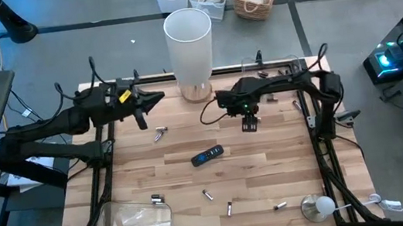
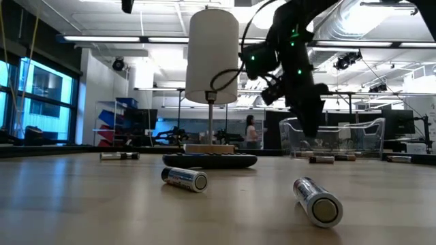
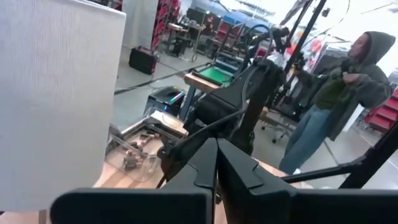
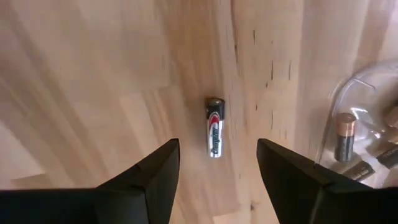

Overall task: Sort batteries
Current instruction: Put the silver battery into the bottom transparent bin

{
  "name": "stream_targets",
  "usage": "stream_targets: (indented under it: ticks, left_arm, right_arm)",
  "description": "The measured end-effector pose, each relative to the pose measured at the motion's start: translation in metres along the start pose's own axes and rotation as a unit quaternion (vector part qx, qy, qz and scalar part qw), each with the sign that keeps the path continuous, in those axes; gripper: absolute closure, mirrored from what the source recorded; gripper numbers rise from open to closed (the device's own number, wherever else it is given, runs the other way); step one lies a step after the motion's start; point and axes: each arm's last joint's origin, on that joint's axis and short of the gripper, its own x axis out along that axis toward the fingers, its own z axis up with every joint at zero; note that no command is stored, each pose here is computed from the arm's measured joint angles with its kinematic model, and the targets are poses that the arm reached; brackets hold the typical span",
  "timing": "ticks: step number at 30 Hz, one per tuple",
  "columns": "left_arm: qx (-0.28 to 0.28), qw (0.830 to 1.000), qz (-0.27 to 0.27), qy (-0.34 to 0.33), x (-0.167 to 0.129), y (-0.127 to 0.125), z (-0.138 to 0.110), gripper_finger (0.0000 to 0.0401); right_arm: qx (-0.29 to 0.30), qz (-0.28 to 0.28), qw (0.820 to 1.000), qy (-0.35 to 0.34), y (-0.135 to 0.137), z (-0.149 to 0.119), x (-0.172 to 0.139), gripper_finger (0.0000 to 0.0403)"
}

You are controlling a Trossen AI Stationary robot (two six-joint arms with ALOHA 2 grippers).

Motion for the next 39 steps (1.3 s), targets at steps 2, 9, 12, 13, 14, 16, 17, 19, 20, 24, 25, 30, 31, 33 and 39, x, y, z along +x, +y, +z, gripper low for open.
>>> stream_targets:
  ticks: [2,9,12,13,14,16,17,19,20,24,25,30,31,33,39]
  left_arm:
    - [0.000,1.000,-0.003,0.002,0.000,0.000,0.000,0.0398]
    - [0.001,1.000,-0.018,0.007,0.000,-0.001,0.000,0.0401]
    - [-0.001,1.000,-0.013,0.006,0.001,0.001,0.000,0.0401]
    - [-0.006,1.000,-0.013,0.007,0.001,0.001,0.000,0.0401]
    - [-0.010,1.000,-0.012,0.007,0.001,0.001,-0.001,0.0401]
    - [-0.012,1.000,-0.014,0.004,0.001,0.001,0.000,0.0401]
    - [-0.012,1.000,-0.014,0.003,0.001,0.000,0.000,0.0401]
    - [-0.013,1.000,-0.014,0.003,0.001,0.000,0.000,0.0401]
    - [-0.012,1.000,-0.014,0.004,0.001,0.000,0.000,0.0401]
    - [-0.013,1.000,-0.012,-0.003,0.001,0.000,0.001,0.0401]
    - [-0.014,1.000,-0.008,-0.005,0.001,0.001,0.002,0.0401]
    - [-0.005,1.000,0.002,-0.021,0.001,0.001,0.004,0.0401]
    - [-0.001,1.000,0.003,-0.020,0.001,0.001,0.004,0.0401]
    - [0.007,1.000,0.006,-0.021,0.001,0.001,0.004,0.0401]
    - [0.010,0.999,0.025,-0.026,0.001,0.002,0.004,0.0401]
  right_arm:
    - [0.005,-0.009,1.000,0.001,-0.004,0.000,0.005,0.0194]
    - [0.011,-0.004,1.000,0.029,-0.010,-0.015,0.038,0.0194]
    - [0.016,-0.005,1.000,0.002,-0.009,-0.011,0.045,0.0194]
    - [0.020,-0.006,1.000,-0.008,-0.009,-0.009,0.045,0.0194]
    - [0.025,-0.005,1.000,-0.016,-0.009,-0.008,0.046,0.0194]
    - [0.029,0.003,0.999,-0.029,-0.008,-0.007,0.049,0.0194]
    - [0.028,0.008,0.999,-0.031,-0.007,-0.007,0.051,0.0196]
    - [0.029,0.016,0.999,-0.026,-0.006,-0.010,0.055,0.0205]
    - [0.029,0.017,0.999,-0.027,-0.005,-0.011,0.057,0.0215]
    - [0.029,0.026,0.999,-0.017,0.002,-0.016,0.064,0.0299]
    - [0.027,0.029,0.999,-0.015,0.004,-0.016,0.064,0.0330]
    - [0.013,0.076,0.997,-0.021,0.024,-0.014,0.043,0.0369]
    - [0.005,0.078,0.996,-0.040,0.028,-0.014,0.032,0.0369]
    - [-0.002,0.084,0.992,-0.092,0.033,-0.016,0.005,0.0369]
    - [0.078,0.035,0.980,-0.180,0.008,-0.055,-0.047,0.0369]
